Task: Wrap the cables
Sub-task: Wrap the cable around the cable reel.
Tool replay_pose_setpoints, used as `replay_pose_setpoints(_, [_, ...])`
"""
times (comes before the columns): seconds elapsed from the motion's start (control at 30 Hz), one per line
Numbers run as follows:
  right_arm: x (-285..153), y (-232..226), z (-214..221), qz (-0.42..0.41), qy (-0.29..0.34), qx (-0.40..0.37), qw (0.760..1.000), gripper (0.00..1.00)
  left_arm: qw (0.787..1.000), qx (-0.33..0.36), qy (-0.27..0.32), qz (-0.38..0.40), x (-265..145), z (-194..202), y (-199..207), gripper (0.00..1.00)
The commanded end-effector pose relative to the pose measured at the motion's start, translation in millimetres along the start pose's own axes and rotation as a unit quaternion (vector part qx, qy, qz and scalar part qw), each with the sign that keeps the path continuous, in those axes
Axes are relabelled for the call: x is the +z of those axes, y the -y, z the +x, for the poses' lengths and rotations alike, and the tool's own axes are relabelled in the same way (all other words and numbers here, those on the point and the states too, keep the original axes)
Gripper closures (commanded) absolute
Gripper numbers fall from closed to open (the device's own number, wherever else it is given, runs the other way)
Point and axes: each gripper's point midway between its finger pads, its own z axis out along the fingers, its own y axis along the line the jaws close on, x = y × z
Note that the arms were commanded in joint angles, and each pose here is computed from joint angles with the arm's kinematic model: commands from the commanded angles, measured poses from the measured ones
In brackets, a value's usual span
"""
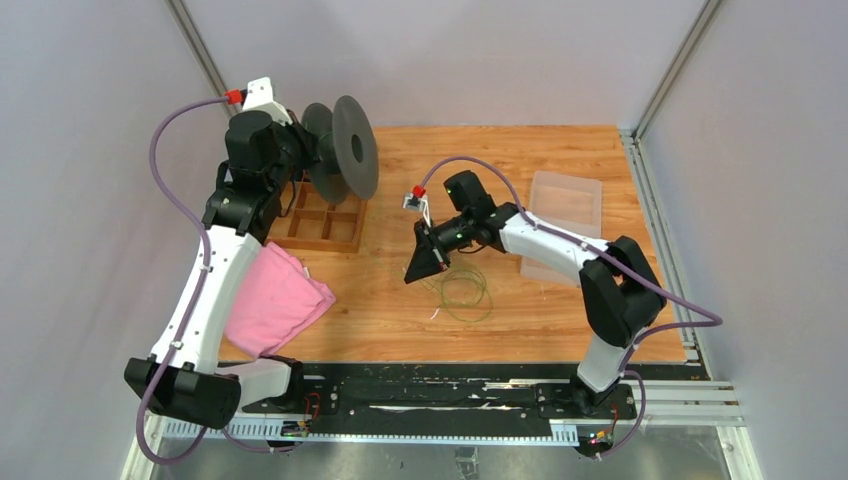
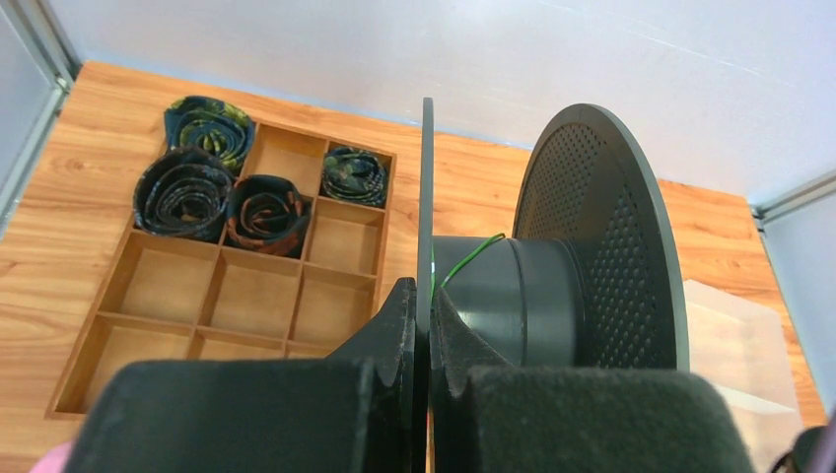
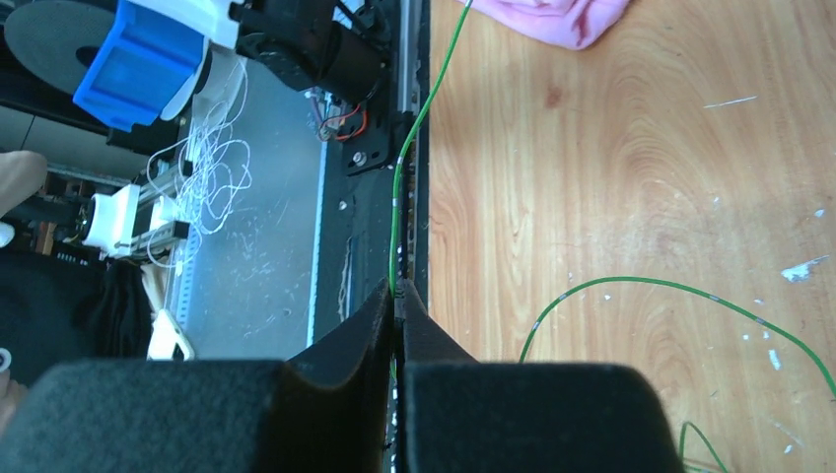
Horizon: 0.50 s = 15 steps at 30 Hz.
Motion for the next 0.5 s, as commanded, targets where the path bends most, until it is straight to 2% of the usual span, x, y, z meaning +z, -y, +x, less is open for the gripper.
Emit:
replay_pose_setpoints(0.0, [-7.2, -31.7, -2.9, -0.029, -0.016, -0.020, 0.999, 0.98, 0.998, 0.006, 0.063, -0.004, 6.2, -28.4, -0.3, 1.00])
replay_pose_setpoints(0.3, [-30.9, -73.3, -53.6, -0.008, 0.000, -0.062, 0.998, 0.99, 0.993, 0.081, 0.082, -0.040, 14.0, -20.0, -6.6, 1.00])
replay_pose_setpoints(0.47, [-42.0, -96.7, -76.5, -0.004, 0.020, -0.086, 0.996, 0.99, 0.991, 0.099, 0.080, -0.050, 19.9, -11.8, -5.9, 1.00])
